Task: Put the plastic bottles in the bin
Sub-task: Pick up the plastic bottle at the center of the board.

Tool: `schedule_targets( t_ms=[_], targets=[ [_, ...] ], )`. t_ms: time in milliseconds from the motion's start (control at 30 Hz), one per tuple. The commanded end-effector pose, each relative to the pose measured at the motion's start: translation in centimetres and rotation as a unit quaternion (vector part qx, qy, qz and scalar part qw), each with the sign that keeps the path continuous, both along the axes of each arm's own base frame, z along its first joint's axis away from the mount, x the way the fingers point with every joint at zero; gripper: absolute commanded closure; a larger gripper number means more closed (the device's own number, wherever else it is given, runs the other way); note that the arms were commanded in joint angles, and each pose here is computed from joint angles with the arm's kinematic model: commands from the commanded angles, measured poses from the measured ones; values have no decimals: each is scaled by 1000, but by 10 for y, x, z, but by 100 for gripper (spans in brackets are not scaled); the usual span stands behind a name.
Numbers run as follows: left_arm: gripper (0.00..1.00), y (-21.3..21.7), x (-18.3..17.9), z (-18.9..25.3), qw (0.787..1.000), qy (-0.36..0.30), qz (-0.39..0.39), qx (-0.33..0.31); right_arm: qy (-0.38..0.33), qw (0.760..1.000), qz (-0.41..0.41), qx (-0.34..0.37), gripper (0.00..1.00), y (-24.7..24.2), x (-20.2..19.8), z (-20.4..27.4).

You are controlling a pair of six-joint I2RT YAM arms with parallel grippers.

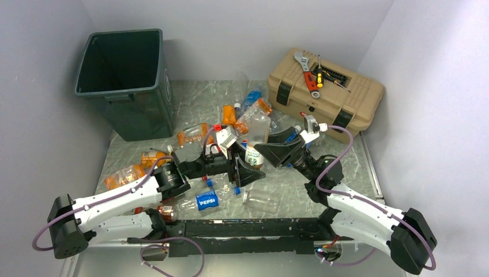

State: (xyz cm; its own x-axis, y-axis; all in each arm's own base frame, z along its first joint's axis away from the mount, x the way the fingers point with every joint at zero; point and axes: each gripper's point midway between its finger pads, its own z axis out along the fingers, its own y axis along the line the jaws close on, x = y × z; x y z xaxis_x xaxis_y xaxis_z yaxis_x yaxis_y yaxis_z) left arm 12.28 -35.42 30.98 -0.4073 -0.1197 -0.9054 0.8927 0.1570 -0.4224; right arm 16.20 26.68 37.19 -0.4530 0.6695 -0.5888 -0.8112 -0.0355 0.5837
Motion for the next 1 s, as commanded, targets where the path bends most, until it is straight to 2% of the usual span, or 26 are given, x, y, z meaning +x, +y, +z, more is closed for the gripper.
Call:
schedule_targets(
  t_ms=[0, 100, 233, 300, 367, 400, 500, 567, 633, 833, 967],
  targets=[
    [38, 4, -7, 33, 999, -21, -11, -42, -40, 999, -9, 33, 74, -10, -11, 26],
    [55, 6, -4, 32, 999, -25, -1, -39, -38, 999, -6, 27, 73, -8, -11, 24],
    [70, 5, -6, 31, 999, -26, -7, -39, -32, 999, -4, 20, 69, -6, -10, 21],
    [83, 5, -7, 31, 999, -30, -10, -37, -27, 1000, -3, 14, 66, -5, -10, 19],
    [97, 5, -8, 31, 999, -36, -14, -35, -21, 1000, 4, 6, 57, -3, -10, 18],
    [100, 6, -8, 32, 999, -38, -14, -32, -17, 1000, 6, 1, 50, -2, -10, 17],
    [100, 10, -6, 31, 999, -41, -2, -16, -10, 999, 10, -30, 21, 2, -11, 16],
    [100, 15, -3, 32, 999, -45, 11, -2, -7, 999, -1, -54, 8, 0, -11, 16],
    [100, 25, 0, 35, 998, -58, 30, 11, -7, 997, -19, -77, 1, -4, -10, 17],
    [100, 58, 12, 52, 988, -107, 95, 49, -10, 987, -48, -156, 0, -14, -14, 15],
    [100, 88, 27, 66, 970, -159, 156, 98, -5, 973, -92, -212, 0, -32, -12, 18]
  ],
)
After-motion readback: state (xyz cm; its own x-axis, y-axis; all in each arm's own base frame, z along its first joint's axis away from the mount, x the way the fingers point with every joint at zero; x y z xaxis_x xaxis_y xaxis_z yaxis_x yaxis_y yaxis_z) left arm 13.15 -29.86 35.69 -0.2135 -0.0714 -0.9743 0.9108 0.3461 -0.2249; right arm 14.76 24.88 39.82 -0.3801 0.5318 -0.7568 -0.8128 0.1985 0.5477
